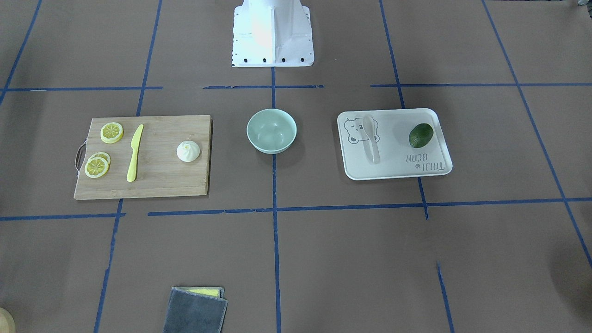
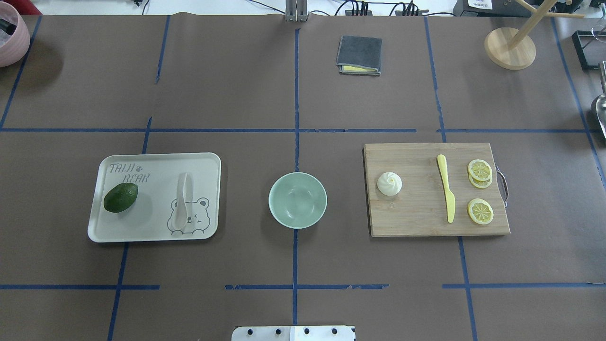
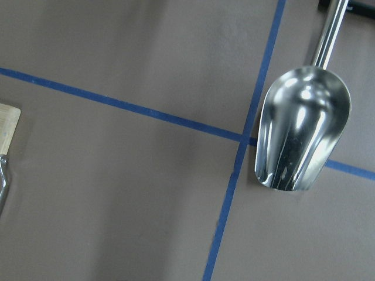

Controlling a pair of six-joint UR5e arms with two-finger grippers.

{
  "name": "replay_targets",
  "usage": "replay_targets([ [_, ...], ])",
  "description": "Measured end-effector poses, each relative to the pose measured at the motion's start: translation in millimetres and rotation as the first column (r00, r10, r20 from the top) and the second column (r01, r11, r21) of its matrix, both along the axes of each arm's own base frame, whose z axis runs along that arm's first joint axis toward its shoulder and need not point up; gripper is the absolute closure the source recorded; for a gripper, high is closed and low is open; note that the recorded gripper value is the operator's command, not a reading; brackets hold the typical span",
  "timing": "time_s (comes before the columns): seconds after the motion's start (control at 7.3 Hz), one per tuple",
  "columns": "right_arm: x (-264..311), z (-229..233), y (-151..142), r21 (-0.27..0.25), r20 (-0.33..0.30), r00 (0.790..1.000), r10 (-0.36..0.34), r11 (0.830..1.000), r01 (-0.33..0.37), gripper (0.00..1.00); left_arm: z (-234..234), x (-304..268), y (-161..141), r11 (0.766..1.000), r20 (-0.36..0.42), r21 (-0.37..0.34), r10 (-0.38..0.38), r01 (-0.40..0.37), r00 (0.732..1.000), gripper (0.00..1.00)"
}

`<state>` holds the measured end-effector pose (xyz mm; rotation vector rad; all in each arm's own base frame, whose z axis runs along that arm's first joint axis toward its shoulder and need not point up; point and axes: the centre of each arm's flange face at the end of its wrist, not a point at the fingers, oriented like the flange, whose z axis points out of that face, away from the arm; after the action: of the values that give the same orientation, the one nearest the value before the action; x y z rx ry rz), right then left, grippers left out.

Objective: Put spoon and bun in bowl

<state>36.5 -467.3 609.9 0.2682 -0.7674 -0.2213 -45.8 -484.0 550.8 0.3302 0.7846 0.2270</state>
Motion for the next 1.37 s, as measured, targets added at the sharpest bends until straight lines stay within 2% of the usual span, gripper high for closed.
replay_targets([
  [0.14, 0, -11, -9, 0.074, -0.011, 1.0, 0.008, 0.997, -0.008, 0.0, -14, 1, -10, 0.997, -0.003, 0.079, 0.0, 0.0, 1.0, 0.0],
  [0.27, 0, -22, -21, 0.116, -0.008, 1.0, 0.021, 0.993, -0.02, 0.0, -31, 2, -19, 0.986, -0.006, 0.164, 0.0, 0.001, 1.0, 0.0],
  [0.41, -4, -34, -34, 0.11, 0.019, 0.999, 0.047, 0.993, -0.049, 0.0, -49, 2, -27, 0.965, -0.013, 0.263, 0.002, 0.001, 1.0, 0.0],
  [0.55, -11, -45, -42, 0.069, 0.055, 0.995, 0.088, 0.993, -0.092, 0.0, -69, 5, -31, 0.946, -0.037, 0.323, -0.011, 0.023, 0.999, 0.0],
  [0.68, -17, -54, -48, 0.034, 0.079, 0.989, 0.122, 0.992, -0.125, 0.0, -90, 15, -35, 0.947, -0.097, 0.31, -0.054, 0.081, 0.994, 0.0],
  [0.82, -19, -59, -50, 0.021, 0.089, 0.987, 0.137, 0.99, -0.139, 0.0, -109, 37, -38, 0.958, -0.171, 0.253, -0.095, 0.137, 0.981, 0.0],
  [0.96, -20, -62, -51, 0.023, 0.095, 0.985, 0.143, 0.989, -0.146, 0.0, -127, 70, -43, 0.966, -0.219, 0.208, -0.108, 0.155, 0.97, 0.0],
  [1.23, -21, -61, -49, 0.058, 0.109, 0.984, 0.145, 0.987, -0.151, 0.0, -170, 164, -33, 0.967, -0.232, 0.206, -0.104, 0.153, 0.967, 0.0],
  [1.37, -21, -60, -48, 0.067, 0.112, 0.983, 0.145, 0.986, -0.153, 0.0, -180, 213, -20, 0.975, -0.246, 0.151, -0.125, 0.166, 0.961, 0.0],
])
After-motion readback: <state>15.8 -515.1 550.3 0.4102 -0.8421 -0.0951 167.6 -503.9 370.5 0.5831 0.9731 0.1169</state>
